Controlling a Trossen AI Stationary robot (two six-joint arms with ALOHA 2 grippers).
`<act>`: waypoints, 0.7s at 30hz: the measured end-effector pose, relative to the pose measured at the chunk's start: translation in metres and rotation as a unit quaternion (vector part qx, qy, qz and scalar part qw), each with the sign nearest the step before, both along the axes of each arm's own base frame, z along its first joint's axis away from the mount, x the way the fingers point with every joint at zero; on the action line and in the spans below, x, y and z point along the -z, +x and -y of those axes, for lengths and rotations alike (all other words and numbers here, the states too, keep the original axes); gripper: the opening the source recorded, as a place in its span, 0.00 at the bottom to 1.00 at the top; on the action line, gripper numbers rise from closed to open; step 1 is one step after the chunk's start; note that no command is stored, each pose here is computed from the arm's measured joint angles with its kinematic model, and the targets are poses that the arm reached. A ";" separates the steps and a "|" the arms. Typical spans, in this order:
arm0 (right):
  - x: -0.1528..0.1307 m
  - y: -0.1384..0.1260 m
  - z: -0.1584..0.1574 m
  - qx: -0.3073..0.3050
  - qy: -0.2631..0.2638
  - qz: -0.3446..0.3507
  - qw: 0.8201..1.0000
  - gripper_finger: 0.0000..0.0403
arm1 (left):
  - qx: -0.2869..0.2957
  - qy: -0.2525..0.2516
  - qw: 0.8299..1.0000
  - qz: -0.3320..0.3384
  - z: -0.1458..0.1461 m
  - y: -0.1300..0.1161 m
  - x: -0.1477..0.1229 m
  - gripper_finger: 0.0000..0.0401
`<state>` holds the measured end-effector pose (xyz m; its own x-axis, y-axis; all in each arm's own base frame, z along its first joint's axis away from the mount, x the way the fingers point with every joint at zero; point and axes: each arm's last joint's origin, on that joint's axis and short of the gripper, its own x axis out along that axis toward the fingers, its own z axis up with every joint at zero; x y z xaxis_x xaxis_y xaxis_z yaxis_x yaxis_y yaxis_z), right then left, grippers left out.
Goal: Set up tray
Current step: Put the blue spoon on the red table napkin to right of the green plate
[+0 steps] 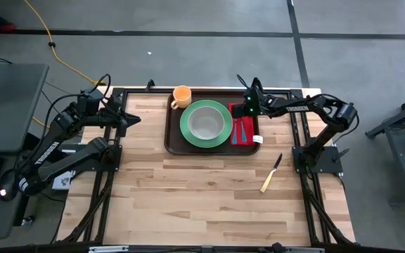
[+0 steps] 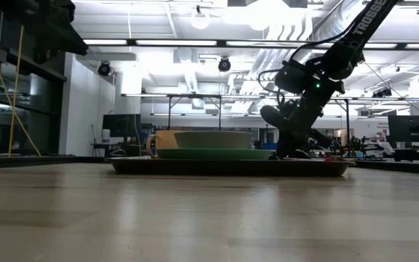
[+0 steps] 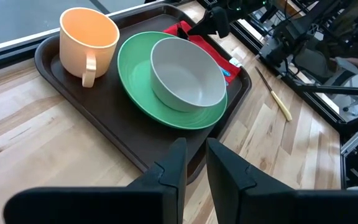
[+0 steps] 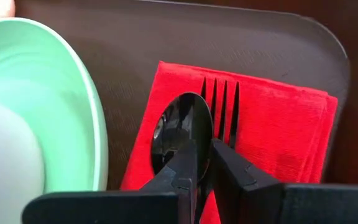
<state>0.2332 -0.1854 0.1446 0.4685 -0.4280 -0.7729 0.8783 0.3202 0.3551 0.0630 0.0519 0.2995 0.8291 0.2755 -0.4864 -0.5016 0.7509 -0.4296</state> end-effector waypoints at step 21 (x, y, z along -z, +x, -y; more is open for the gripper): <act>0.008 0.003 0.004 -0.005 0.010 0.009 1.000 0.06 | 0.001 0.001 1.000 0.000 0.000 0.000 0.000 0.23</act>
<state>0.2357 -0.1890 0.1365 0.4859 -0.4075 -0.7732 0.8688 0.3212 0.3768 0.0631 0.0519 0.2993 0.8292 0.2749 -0.4867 -0.5008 0.7521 -0.4285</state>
